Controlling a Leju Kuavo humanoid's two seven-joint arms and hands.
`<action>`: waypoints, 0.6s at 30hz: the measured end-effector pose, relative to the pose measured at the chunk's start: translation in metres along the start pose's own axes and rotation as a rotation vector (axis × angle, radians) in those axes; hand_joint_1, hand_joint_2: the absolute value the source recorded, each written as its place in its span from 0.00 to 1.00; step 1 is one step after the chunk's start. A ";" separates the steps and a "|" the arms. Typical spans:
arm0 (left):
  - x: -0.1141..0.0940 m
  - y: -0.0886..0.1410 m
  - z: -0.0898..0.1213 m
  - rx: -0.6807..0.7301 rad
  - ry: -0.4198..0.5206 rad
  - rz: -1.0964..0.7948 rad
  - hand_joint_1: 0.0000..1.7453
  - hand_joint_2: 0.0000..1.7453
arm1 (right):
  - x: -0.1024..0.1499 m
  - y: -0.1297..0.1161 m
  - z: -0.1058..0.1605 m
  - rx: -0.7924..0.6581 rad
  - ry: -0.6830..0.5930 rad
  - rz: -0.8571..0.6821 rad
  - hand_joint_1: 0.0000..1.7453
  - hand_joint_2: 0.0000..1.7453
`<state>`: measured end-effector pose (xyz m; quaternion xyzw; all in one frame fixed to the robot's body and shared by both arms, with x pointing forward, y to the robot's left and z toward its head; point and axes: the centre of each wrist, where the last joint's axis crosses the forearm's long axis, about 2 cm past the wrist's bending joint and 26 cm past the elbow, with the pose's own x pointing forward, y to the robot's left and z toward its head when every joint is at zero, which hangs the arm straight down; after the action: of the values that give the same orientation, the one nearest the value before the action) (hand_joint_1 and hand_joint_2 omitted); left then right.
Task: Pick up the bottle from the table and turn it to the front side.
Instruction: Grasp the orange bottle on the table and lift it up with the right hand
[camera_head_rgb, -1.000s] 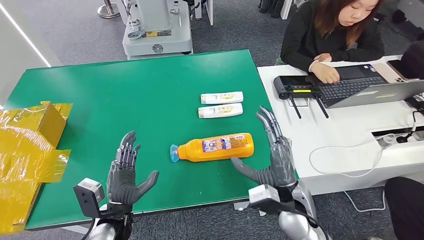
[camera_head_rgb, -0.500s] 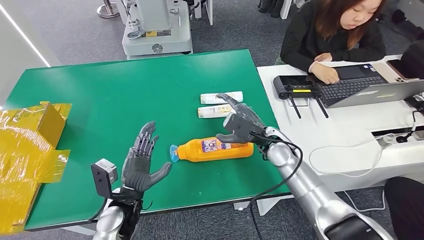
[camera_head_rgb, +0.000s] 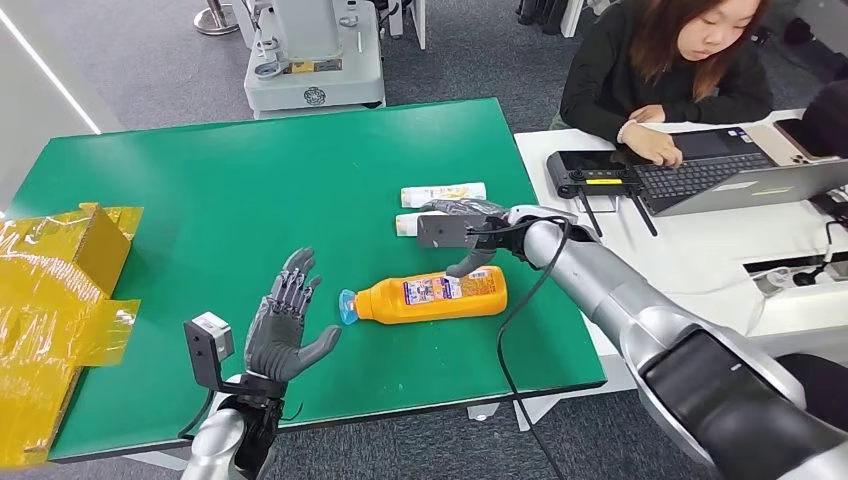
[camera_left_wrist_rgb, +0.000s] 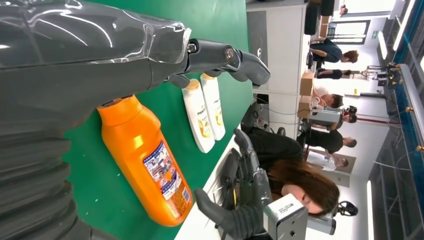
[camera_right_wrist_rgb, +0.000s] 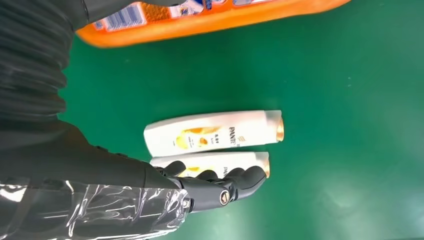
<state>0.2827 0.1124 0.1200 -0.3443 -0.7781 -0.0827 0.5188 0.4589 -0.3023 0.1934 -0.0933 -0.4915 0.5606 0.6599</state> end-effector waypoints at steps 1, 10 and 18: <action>0.000 0.000 0.000 -0.001 0.001 0.002 0.00 1.00 | 0.003 -0.003 -0.001 0.009 0.004 0.015 0.00 1.00; -0.001 0.004 0.003 -0.006 0.011 0.006 0.00 1.00 | 0.021 -0.007 -0.008 0.066 0.003 0.066 0.00 1.00; -0.006 0.007 0.007 -0.007 0.026 0.032 0.00 1.00 | 0.024 0.001 -0.012 0.170 -0.016 0.043 0.00 1.00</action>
<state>0.2832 0.1186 0.1100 -0.3576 -0.7654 -0.0816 0.5287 0.4648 -0.2773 0.1998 -0.0430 -0.4451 0.6152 0.6493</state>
